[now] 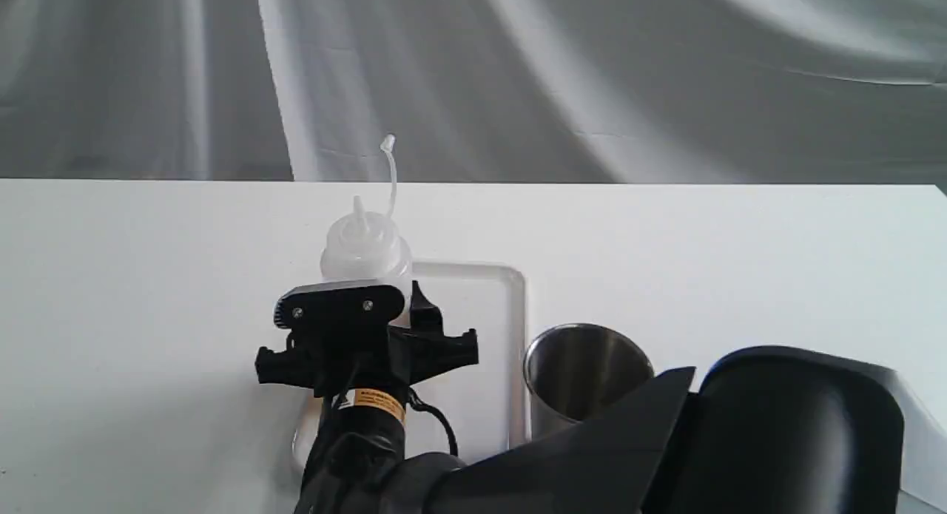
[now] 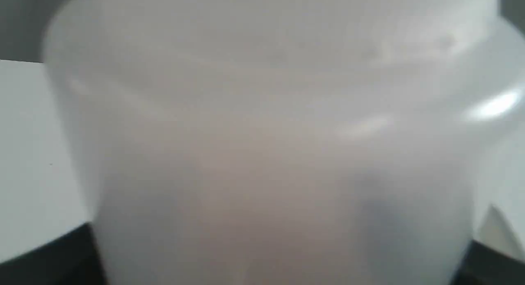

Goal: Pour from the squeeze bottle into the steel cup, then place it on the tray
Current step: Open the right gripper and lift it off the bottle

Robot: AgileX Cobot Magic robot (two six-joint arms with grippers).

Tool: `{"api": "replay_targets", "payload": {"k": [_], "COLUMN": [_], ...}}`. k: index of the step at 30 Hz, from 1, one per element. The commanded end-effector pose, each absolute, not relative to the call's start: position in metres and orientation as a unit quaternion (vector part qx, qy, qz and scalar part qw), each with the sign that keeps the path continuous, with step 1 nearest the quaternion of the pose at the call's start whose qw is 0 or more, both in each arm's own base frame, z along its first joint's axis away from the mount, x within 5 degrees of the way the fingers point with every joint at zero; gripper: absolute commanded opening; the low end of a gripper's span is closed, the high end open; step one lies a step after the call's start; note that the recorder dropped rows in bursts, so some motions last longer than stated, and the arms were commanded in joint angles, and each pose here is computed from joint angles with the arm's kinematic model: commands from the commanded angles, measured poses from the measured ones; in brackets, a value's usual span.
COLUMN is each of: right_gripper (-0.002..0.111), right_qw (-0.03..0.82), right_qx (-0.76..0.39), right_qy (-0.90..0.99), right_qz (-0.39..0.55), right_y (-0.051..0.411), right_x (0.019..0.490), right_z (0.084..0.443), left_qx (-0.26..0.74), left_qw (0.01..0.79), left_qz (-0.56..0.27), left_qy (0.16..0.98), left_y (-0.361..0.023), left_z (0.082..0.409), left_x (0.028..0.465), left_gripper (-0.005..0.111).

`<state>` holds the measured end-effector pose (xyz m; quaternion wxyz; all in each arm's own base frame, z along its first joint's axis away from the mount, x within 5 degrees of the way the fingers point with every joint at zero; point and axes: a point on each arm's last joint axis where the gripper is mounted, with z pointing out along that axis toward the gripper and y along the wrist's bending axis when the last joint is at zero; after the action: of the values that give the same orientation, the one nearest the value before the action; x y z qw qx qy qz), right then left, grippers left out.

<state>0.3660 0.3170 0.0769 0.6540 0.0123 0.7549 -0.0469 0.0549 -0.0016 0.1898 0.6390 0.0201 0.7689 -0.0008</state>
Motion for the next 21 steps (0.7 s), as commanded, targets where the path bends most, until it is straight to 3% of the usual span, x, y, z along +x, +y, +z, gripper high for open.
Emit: {"api": "replay_targets", "payload": {"k": [1,21], "right_gripper": [0.000,0.000], "right_qw": [0.673,0.660], "right_qx": [0.017,0.018], "right_qy": [0.738,0.750], "right_qz": [-0.050,-0.046], "right_y": [0.3128,0.3121], "right_x": [0.3727,0.3735], "right_z": [0.0876,0.0825], "left_qx": [0.018,0.018], "left_qw": [0.641,0.641], "left_qz": [-0.002,-0.001], "left_qy": [0.767,0.767], "left_y": [-0.0016,-0.0016], "left_z": [0.1891,0.1891], "left_x": [0.0550,0.0550], "left_gripper": [0.000,0.000]}}
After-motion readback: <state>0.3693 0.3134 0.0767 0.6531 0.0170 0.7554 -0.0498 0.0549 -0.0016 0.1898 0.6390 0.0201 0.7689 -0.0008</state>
